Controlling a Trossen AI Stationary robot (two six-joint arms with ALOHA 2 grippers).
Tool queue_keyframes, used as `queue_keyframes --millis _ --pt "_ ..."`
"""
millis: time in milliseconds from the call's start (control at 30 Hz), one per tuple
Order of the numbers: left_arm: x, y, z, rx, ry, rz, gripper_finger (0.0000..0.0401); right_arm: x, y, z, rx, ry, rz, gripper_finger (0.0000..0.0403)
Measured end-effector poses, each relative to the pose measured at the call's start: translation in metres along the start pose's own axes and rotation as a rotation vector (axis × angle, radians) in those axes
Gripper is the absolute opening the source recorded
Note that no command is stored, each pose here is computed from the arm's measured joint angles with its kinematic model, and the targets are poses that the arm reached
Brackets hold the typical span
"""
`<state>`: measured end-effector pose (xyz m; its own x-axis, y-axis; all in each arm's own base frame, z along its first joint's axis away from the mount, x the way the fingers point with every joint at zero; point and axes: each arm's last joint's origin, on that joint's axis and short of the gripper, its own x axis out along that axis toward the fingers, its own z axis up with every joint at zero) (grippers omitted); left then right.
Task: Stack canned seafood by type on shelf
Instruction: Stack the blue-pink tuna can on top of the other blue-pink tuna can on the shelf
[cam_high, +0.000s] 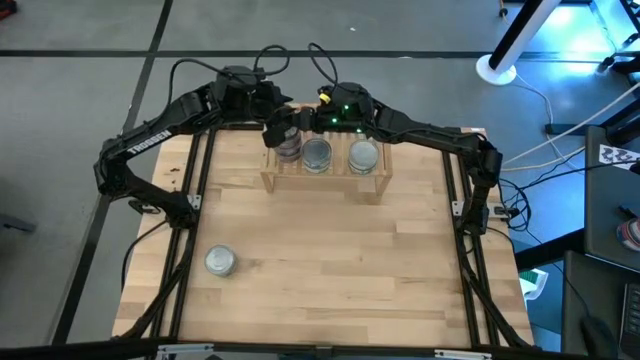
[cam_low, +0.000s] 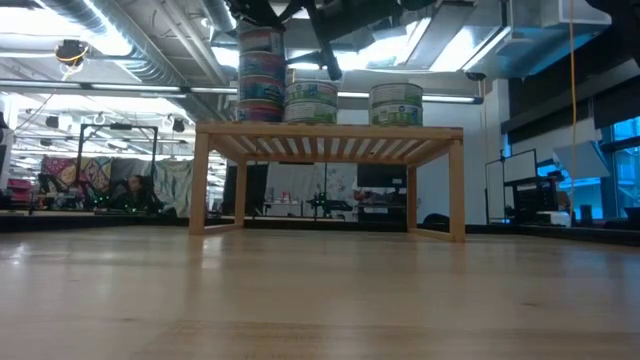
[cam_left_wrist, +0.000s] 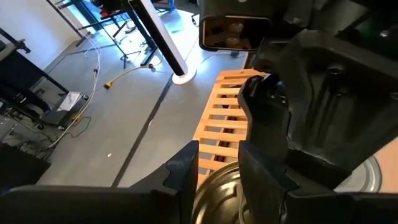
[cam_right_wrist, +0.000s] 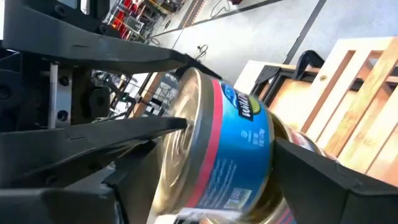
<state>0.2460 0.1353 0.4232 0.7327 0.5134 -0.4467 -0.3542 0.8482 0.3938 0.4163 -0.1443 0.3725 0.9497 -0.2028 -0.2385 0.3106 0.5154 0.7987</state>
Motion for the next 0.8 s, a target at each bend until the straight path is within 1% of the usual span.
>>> queue_keyframes --millis 233,400,533,700,800 --pt "-0.0002 0.0003 0.0007 0.002 -0.006 0.003 0.0109 0.0000 -0.0002 0.0004 -0.006 -0.013 -0.009 0.0293" --pt "-0.0003 0.0004 0.0008 0.005 -0.006 0.003 0.0109 -0.0003 -0.0017 0.0024 -0.075 -0.017 -0.012 0.0293" --pt "-0.0003 0.0002 0.0004 0.004 -0.002 0.002 0.0109 -0.0003 -0.0017 0.0024 -0.081 -0.018 -0.013 0.0293" --pt "-0.0005 -0.0003 -0.0009 0.006 0.012 -0.004 0.0109 -0.0003 -0.0017 0.0026 -0.155 -0.021 -0.015 0.0293" --pt "-0.0007 -0.0002 -0.0007 0.009 0.011 -0.003 0.0109 -0.0003 -0.0019 0.0028 -0.173 -0.027 -0.022 0.0293"
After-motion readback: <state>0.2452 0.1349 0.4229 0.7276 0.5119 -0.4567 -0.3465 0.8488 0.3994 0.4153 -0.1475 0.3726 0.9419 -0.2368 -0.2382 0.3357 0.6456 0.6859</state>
